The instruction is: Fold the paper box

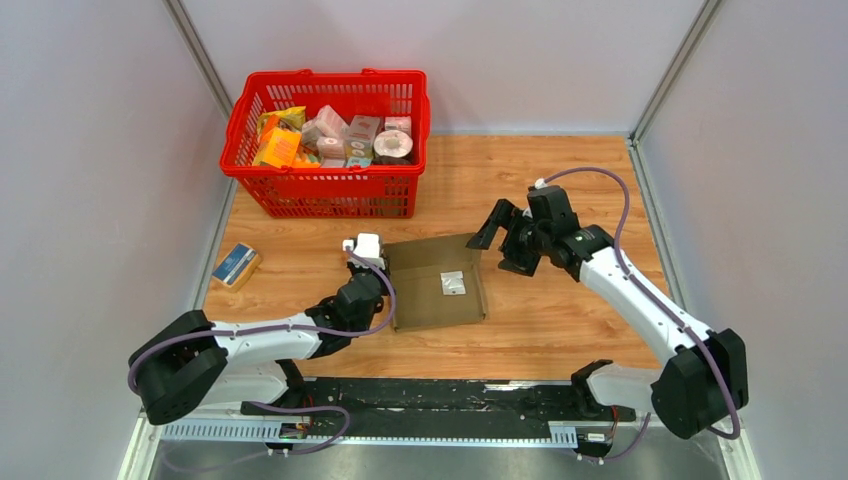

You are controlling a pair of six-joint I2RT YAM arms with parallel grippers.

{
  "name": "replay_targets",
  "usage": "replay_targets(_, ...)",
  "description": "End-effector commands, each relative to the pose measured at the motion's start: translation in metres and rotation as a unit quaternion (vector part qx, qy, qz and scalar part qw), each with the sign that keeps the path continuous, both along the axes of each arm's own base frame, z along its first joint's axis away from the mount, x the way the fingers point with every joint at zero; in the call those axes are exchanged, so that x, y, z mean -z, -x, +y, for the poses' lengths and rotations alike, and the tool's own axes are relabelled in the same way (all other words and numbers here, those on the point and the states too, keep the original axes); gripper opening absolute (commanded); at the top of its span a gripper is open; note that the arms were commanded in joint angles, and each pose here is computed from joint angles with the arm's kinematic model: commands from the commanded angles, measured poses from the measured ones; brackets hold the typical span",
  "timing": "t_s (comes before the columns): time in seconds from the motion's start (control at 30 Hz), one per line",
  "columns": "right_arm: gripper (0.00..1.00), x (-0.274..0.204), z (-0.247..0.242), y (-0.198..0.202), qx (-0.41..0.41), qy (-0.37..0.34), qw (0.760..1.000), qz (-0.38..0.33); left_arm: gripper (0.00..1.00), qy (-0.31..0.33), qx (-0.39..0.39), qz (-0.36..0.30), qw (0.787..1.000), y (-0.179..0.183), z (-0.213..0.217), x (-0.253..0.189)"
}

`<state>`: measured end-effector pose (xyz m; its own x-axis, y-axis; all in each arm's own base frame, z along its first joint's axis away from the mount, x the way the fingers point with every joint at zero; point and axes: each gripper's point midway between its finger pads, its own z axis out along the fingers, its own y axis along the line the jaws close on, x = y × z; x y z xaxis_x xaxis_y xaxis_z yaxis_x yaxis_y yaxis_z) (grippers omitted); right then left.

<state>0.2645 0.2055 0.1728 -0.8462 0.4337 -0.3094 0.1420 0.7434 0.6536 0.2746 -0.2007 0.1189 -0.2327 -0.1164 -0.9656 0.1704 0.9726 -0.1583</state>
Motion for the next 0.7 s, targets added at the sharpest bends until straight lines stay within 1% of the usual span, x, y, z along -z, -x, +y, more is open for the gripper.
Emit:
replay_targets(0.0,0.99,-0.027,0.015,-0.014,-0.005,-0.039,0.999,-0.022,0.0,-0.008,0.002,-0.017,1.0,-0.005,-0.008,-0.012)
replay_targets(0.1,0.99,-0.031,0.007,-0.018,0.004,-0.033,0.999,-0.024,0.0,-0.012,0.002,-0.021,1.0,-0.005,-0.009,-0.013)
replay_targets(0.23,1.0,-0.064,-0.011,-0.03,0.01,-0.009,0.994,-0.105,0.0,-0.015,0.002,-0.024,1.0,-0.004,-0.008,-0.014)
replay_targets(0.27,1.0,-0.074,-0.008,-0.035,-0.001,-0.015,0.991,-0.133,0.0,-0.015,0.002,-0.024,1.0,-0.004,-0.007,-0.013)
replay_targets(0.33,1.0,-0.076,0.001,-0.037,-0.053,-0.014,0.987,-0.151,0.0,-0.014,-0.001,-0.026,1.0,-0.004,-0.007,-0.014)
replay_targets(0.37,1.0,-0.075,0.007,-0.04,-0.074,-0.015,0.988,-0.134,0.0,-0.014,-0.001,-0.026,1.0,-0.004,-0.007,-0.013)
replay_targets(0.4,1.0,-0.071,0.01,-0.041,-0.097,-0.005,0.986,-0.133,0.0,-0.013,0.0,-0.026,1.0,-0.004,-0.007,-0.013)
replay_targets(0.47,1.0,-0.066,0.018,-0.04,-0.114,-0.019,0.987,-0.111,0.0,-0.014,0.002,-0.025,1.0,-0.004,-0.008,-0.012)
replay_targets(0.53,1.0,-0.061,0.024,-0.041,-0.104,-0.044,0.989,-0.098,0.0,-0.013,0.003,-0.026,1.0,-0.004,-0.008,-0.011)
replay_targets(0.63,0.98,-0.046,0.026,-0.041,-0.092,-0.048,0.991,-0.079,0.0,-0.013,0.005,-0.028,1.0,-0.004,-0.009,-0.012)
replay_targets(0.67,0.96,-0.039,0.027,-0.039,-0.092,-0.045,0.992,-0.067,0.0,-0.014,0.006,-0.027,1.0,-0.003,-0.009,-0.011)
